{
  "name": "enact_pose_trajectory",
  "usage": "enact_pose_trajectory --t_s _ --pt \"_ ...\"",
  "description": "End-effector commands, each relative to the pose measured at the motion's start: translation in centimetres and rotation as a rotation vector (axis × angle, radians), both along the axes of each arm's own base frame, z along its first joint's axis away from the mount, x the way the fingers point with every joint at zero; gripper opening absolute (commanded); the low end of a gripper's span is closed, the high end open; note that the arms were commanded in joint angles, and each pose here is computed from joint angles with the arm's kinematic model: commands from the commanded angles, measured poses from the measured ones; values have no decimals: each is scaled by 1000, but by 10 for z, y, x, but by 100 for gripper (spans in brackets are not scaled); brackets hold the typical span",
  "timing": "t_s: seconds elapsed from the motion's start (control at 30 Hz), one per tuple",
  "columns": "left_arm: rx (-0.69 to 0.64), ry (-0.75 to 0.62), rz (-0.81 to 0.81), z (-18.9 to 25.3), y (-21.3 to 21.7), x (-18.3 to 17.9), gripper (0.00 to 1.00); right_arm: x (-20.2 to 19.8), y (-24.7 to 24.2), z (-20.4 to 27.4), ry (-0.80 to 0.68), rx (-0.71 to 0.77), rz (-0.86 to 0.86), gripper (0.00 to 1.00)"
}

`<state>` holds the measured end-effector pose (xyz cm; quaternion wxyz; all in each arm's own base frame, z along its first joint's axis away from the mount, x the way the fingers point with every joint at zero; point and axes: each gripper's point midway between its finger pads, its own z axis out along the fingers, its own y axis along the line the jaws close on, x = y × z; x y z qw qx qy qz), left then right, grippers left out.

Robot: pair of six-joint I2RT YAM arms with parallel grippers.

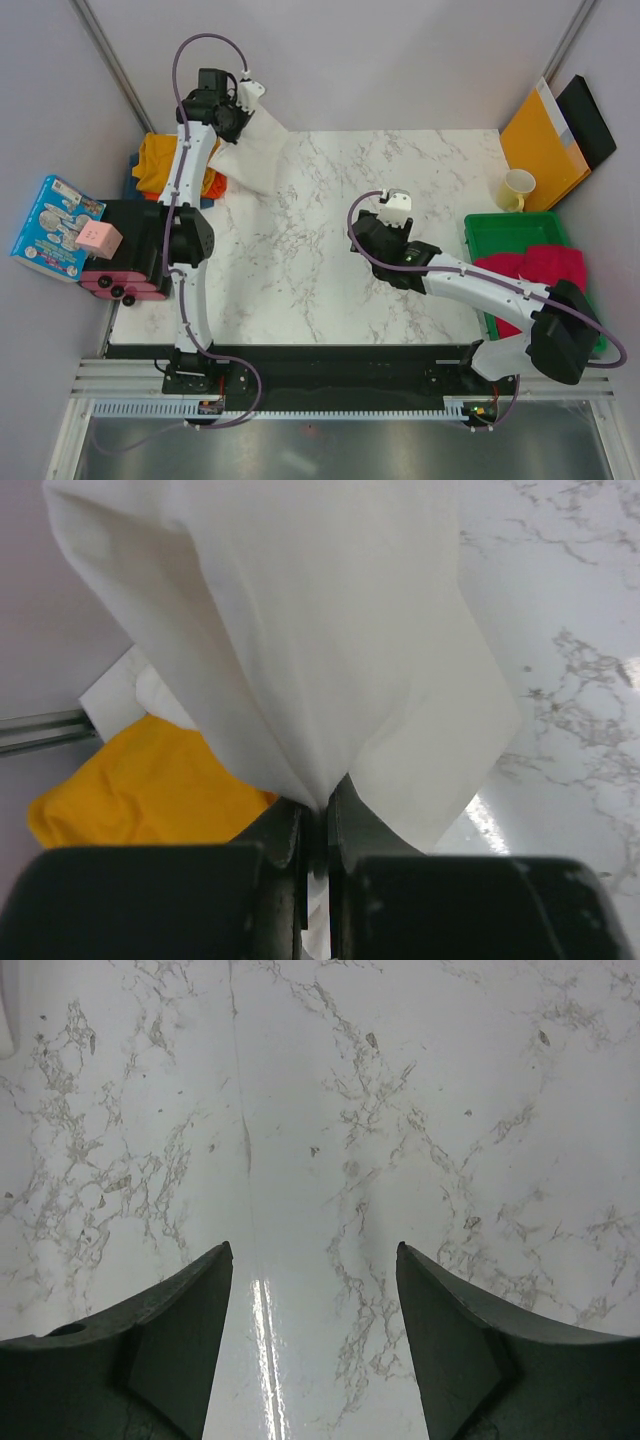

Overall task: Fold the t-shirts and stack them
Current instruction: Neatly place the folded tshirt to the corner

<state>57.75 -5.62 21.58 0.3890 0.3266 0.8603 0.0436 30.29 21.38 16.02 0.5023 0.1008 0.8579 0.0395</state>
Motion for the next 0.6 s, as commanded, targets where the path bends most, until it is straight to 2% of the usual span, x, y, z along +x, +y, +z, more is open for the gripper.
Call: enact_pose_trajectory --t_s 0.0,0.17,0.23,0.43,0.57 --pt "139 -150 -1 46 44 17 2 1 5 -3 -7 43 -15 74" --pt "227 -202 27 57 83 25 2 0 5 -10 5 63 -27 74" --pt "258 -215 71 61 116 27 2 0 7 -12 10 74 -30 73" --pt "272 -239 195 65 171 28 2 -2 10 -18 22 84 -34 74" --pt "227 -259 286 70 198 24 2 -4 13 -21 27 85 -31 73"
